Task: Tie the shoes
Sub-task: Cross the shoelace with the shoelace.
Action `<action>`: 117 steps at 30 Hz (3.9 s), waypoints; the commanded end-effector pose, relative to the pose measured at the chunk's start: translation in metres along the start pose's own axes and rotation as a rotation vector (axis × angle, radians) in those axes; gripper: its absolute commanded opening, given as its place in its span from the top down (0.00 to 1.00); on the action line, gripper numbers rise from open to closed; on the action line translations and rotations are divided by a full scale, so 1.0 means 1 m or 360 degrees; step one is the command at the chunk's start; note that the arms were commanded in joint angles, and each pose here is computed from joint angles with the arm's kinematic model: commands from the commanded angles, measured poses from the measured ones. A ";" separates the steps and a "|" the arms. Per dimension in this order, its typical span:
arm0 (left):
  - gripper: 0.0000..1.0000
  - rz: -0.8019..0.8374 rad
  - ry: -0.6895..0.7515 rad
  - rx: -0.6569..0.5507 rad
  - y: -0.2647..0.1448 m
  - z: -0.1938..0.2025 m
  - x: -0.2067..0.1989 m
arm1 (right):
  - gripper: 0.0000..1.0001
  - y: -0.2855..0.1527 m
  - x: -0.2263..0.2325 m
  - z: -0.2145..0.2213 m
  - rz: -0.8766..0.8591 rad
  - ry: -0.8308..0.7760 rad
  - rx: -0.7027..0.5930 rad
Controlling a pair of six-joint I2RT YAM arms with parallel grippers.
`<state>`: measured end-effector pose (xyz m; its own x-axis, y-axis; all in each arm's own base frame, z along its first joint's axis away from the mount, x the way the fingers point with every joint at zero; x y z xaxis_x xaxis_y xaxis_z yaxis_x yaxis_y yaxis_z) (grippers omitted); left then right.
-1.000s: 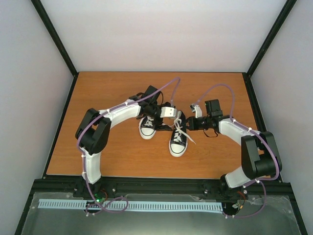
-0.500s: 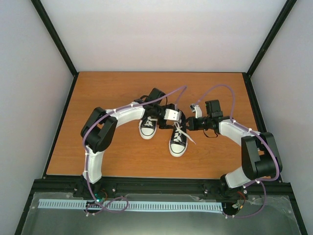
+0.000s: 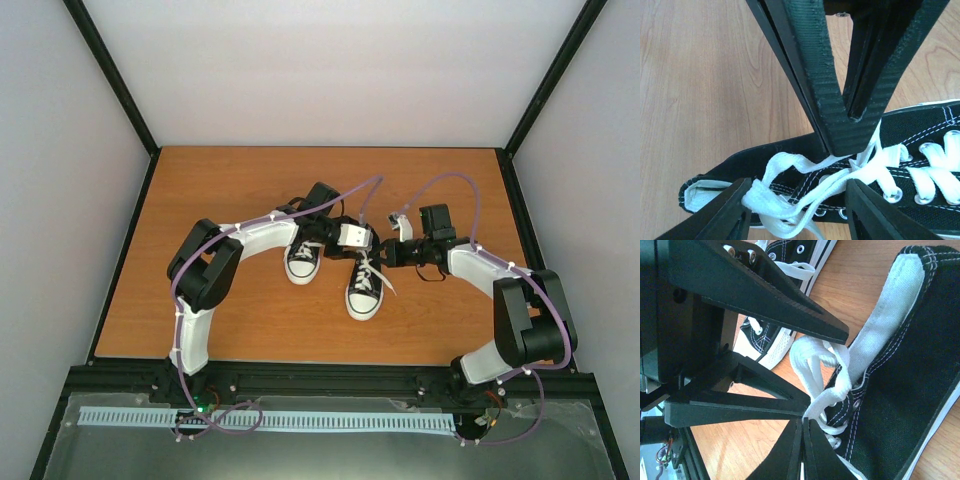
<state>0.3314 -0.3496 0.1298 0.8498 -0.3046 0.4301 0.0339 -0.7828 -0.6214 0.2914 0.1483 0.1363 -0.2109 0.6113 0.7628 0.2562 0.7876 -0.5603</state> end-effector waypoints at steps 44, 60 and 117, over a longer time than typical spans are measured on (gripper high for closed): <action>0.30 0.0273 0.0464 -0.0065 0.007 -0.011 0.008 | 0.97 -0.002 0.007 0.003 -0.0062 -0.0064 0.0015; 0.59 0.0257 0.0287 -0.0092 0.007 -0.020 0.011 | 0.97 -0.005 0.011 0.006 -0.0089 -0.0092 0.0020; 0.67 0.0258 0.0151 0.0042 0.007 -0.006 0.007 | 0.78 -0.009 -0.008 -0.012 -0.0206 -0.0014 -0.0049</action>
<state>0.3344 -0.3592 0.1335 0.8009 -0.4677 0.3740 -0.0776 -0.7003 -0.7096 0.2982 0.1333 0.1228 -0.1903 0.5411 0.8191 0.2414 0.8345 -0.4953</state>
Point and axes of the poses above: each gripper's point midway between its finger pads, its own y axis out along the fingers, its own x axis along the line the jaws close on, z = x × y, the point moved 6 cm from there along -y, back along the fingers, and after that the axes turned 13 degrees about y, right-handed, at the moved point
